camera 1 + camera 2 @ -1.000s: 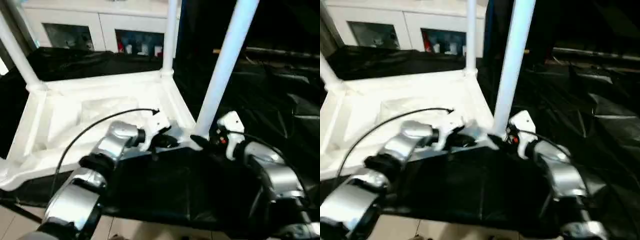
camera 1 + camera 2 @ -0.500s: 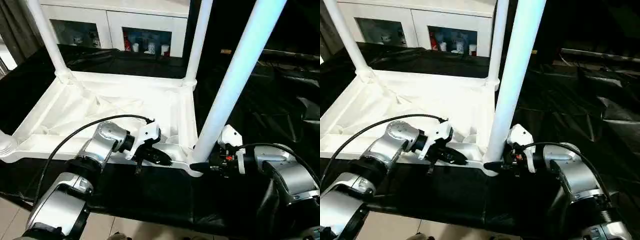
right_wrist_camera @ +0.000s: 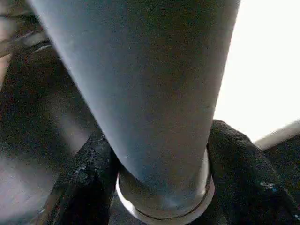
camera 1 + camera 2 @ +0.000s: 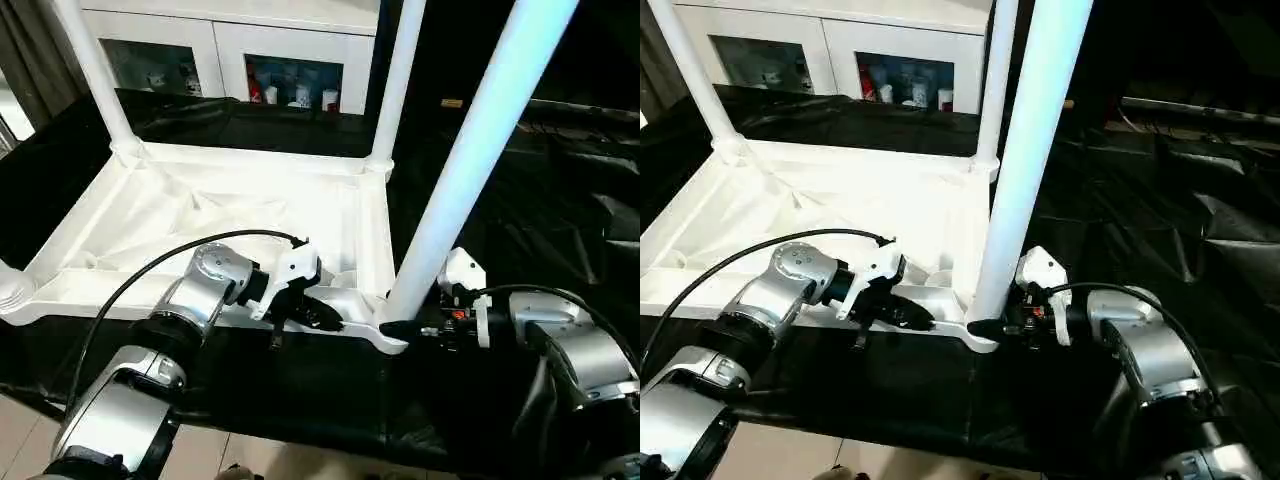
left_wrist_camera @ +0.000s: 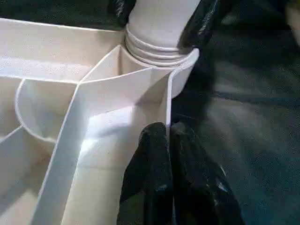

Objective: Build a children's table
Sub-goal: Rotate leg to tighten

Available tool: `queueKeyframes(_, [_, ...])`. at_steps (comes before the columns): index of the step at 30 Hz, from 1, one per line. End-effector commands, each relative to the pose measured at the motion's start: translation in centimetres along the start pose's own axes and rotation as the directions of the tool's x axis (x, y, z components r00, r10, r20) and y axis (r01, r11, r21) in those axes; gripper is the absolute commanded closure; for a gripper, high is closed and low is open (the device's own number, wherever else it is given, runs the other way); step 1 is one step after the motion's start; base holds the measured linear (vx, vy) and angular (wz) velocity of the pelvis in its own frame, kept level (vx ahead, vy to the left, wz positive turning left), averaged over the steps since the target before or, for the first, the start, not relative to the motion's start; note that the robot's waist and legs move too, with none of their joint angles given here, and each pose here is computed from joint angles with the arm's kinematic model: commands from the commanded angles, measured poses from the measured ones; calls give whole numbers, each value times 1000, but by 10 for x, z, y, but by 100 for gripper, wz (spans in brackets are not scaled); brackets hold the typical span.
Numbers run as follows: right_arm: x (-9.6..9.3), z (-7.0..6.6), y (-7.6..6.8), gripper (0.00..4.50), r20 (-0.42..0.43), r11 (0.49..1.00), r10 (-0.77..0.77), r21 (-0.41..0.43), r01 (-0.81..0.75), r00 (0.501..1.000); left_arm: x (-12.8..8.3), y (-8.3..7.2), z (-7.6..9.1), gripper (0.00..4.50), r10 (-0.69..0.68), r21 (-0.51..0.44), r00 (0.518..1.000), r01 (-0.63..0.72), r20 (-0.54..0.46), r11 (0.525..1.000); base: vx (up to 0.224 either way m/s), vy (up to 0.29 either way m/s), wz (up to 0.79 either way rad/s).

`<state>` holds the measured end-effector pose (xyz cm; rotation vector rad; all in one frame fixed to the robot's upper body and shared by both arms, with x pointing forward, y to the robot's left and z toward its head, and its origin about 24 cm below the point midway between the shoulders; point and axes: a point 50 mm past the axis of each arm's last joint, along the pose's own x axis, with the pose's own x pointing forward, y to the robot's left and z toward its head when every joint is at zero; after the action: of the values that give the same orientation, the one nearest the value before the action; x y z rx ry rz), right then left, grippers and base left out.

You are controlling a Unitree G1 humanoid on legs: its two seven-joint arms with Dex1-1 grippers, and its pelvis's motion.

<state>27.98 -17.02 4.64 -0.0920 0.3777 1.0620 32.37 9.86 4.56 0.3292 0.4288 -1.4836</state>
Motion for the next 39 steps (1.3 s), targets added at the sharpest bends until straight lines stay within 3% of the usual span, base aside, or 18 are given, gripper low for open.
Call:
queueKeyframes(1, [18,-17,3,210,-55,994,-98,39,100,994,13,11,11,450,166,-15,985,-166,34,986,0,0,0])
queueKeyframes(4, [28,-22,-5,213,-52,953,-288,86,292,956,23,15,16,450,253,-49,966,-251,46,967,0,0,0])
queueKeyframes(5, [33,-24,-8,217,-57,918,-368,137,372,928,29,16,19,450,291,-63,955,-288,50,956,0,0,0])
queueKeyframes(6, [33,-24,-8,217,-57,918,-368,137,372,928,29,16,19,450,291,-63,955,-288,50,956,0,0,0])
queueKeyframes(7, [35,-24,-10,227,-60,892,-420,154,424,905,33,16,20,450,308,-73,950,-304,53,950,0,0,0])
queueKeyframes(8, [42,-25,-11,232,-68,827,-522,203,524,850,43,15,25,450,340,-95,938,-333,63,938,0,0,0])
queueKeyframes(11, [52,-23,-9,236,-69,790,-576,209,577,814,55,12,29,450,354,-105,932,-345,75,933,0,0,0])
queueKeyframes(15, [71,-15,4,236,-23,816,-547,207,539,837,70,5,34,450,325,-103,941,-316,96,943,0,0,0])
queueKeyframes(17, [73,-12,4,185,-3,808,-556,232,541,831,70,4,33,450,315,-91,944,-307,93,947,0,0,0])
queueKeyframes(20, [73,-8,3,166,13,812,-550,245,531,835,67,5,31,450,313,-88,946,-306,88,948,0,0,0])
queueKeyframes(21, [72,-4,3,144,33,841,-513,220,495,857,62,6,29,450,295,-81,952,-289,84,954,0,0,0])
queueKeyframes(25, [70,1,5,144,67,897,-422,180,405,904,54,6,23,450,256,-67,964,-252,72,965,0,0,0])
queueKeyframes(26, [65,3,9,144,77,943,-319,127,308,945,48,5,19,450,217,-50,974,-214,59,976,0,0,0])
queueKeyframes(31, [49,4,15,144,56,992,-124,16,124,991,33,3,12,450,131,-24,991,-130,35,991,0,0,0])
queueKeyframes(39, [17,3,17,144,-22,990,117,-77,-119,993,11,-5,4,450,-60,-5,998,60,13,998,0,0,0])
